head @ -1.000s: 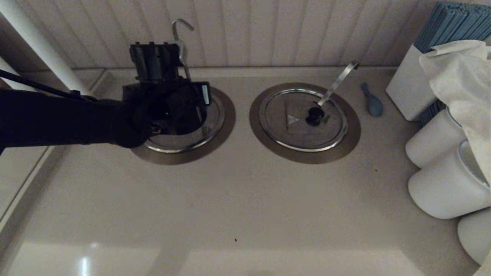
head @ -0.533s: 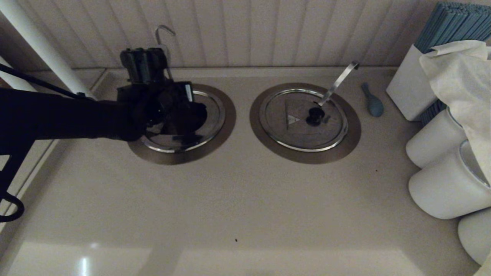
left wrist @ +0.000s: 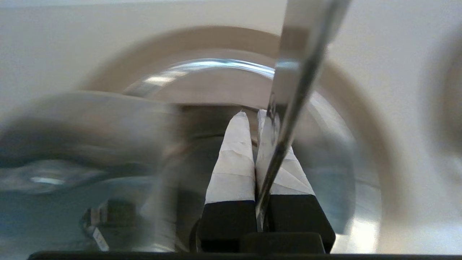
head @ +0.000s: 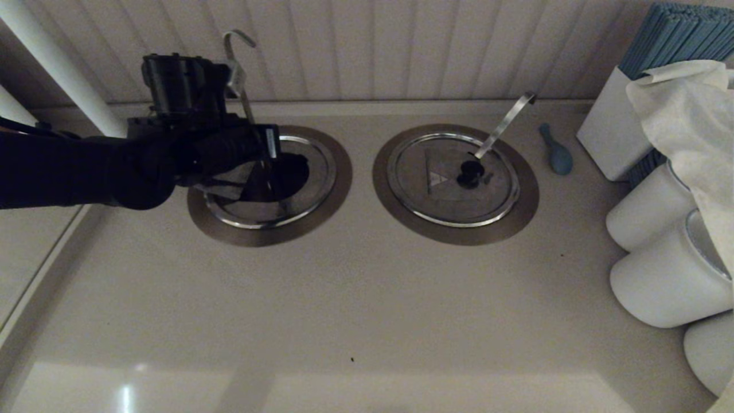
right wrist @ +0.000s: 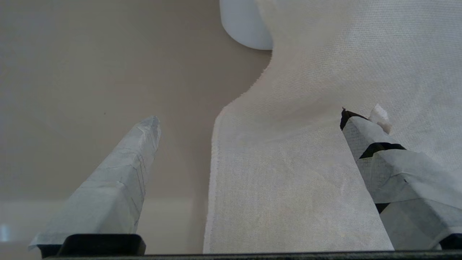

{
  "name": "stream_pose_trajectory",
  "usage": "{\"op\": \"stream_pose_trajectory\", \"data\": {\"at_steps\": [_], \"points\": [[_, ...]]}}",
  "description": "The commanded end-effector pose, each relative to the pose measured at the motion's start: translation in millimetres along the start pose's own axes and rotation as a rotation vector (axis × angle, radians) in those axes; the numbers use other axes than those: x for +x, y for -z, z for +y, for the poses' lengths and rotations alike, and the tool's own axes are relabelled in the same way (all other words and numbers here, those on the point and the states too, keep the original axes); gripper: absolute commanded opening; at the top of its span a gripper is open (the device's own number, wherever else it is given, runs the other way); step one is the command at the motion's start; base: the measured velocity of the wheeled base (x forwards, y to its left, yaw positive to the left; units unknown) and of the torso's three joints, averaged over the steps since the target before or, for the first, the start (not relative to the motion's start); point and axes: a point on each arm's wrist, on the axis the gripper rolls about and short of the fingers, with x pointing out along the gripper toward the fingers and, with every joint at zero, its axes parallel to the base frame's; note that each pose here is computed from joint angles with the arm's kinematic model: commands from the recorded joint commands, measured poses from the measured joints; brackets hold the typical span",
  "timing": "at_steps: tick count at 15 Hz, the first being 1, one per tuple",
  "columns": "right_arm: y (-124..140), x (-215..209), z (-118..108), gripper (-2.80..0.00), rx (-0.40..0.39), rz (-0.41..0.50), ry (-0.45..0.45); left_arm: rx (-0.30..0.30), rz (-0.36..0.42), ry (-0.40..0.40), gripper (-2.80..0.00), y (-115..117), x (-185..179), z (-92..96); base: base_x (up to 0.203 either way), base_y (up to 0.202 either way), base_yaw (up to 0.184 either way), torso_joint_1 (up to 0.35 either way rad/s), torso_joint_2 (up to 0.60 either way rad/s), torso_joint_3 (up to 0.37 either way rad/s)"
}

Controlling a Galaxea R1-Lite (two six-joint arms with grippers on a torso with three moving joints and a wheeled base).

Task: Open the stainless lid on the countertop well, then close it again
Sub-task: Stir with a spoon

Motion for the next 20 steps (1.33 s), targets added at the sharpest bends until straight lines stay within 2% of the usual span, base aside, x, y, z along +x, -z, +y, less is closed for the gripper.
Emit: {"op": "stream_pose_trajectory", "data": {"at_steps": [1,5,10,14,18,20], "points": [[0,0,0,0.0,0.0,0.001,0.0,0.001,-0.017,0.051,-2.8,-6,-14,-17.0,0.0,0.0,0.0,0.0,0.0,0.0],[0,0,0,0.0,0.0,0.001,0.0,0.01,0.02,0.062,-2.8,14,12,-34.1,0.0,0.0,0.0,0.0,0.0,0.0],[0,0,0,0.0,0.0,0.001,0.0,-0.006,-0.034,-0.108,-2.8,24,48,-38.2,0.0,0.0,0.0,0.0,0.0,0.0],[0,0,0,0.0,0.0,0.001,0.0,-0.01,-0.041,-0.108,-2.8,24,48,-39.6,0.0,0.0,0.0,0.0,0.0,0.0],[0,0,0,0.0,0.0,0.001,0.0,-0.03,-0.097,-0.12,-2.8,14,49,-39.0,0.0,0.0,0.0,0.0,0.0,0.0],[0,0,0,0.0,0.0,0.001,0.0,-0.031,-0.097,-0.12,-2.8,13,48,-38.9,0.0,0.0,0.0,0.0,0.0,0.0]]}}
